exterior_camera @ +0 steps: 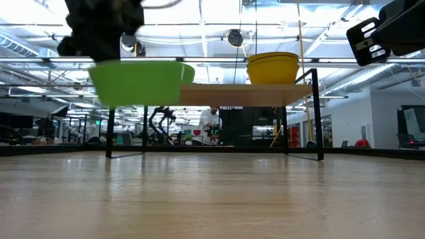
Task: Pick & Place Mini bowls
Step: Stack the green bowl on top of the green bowl on the shelf
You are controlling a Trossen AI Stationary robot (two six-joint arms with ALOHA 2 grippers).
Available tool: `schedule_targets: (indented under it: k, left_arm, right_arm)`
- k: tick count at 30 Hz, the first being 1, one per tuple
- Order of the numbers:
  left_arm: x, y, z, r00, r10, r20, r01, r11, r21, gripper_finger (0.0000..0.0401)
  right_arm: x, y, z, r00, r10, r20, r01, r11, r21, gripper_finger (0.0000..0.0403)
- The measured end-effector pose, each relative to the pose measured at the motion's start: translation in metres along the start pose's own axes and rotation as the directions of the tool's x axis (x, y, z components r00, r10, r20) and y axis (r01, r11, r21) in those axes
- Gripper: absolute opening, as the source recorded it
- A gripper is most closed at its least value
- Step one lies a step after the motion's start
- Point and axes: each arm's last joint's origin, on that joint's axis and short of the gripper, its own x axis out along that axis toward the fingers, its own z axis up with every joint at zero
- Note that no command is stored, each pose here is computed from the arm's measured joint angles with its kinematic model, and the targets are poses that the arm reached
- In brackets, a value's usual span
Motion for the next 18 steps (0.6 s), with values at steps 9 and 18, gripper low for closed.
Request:
schedule_targets:
  k: [9, 18]
  left_arm:
    - [-0.064, 0.029, 0.014, 0.969, -0.157, 0.192, 0.162, 0.987, -0.013, 0.0001]
    - [-0.127, 0.062, 0.049, 0.850, -0.328, 0.412, 0.396, 0.914, -0.090, 0.0000]
  right_arm:
    - [0.000, 0.000, 0.000, 1.000, 0.000, 0.004, 0.000, 1.000, 0.001, 0.0002]
    - [0.000, 0.000, 0.002, 1.000, 0.002, 0.018, -0.002, 1.000, -0.023, 0.0002]
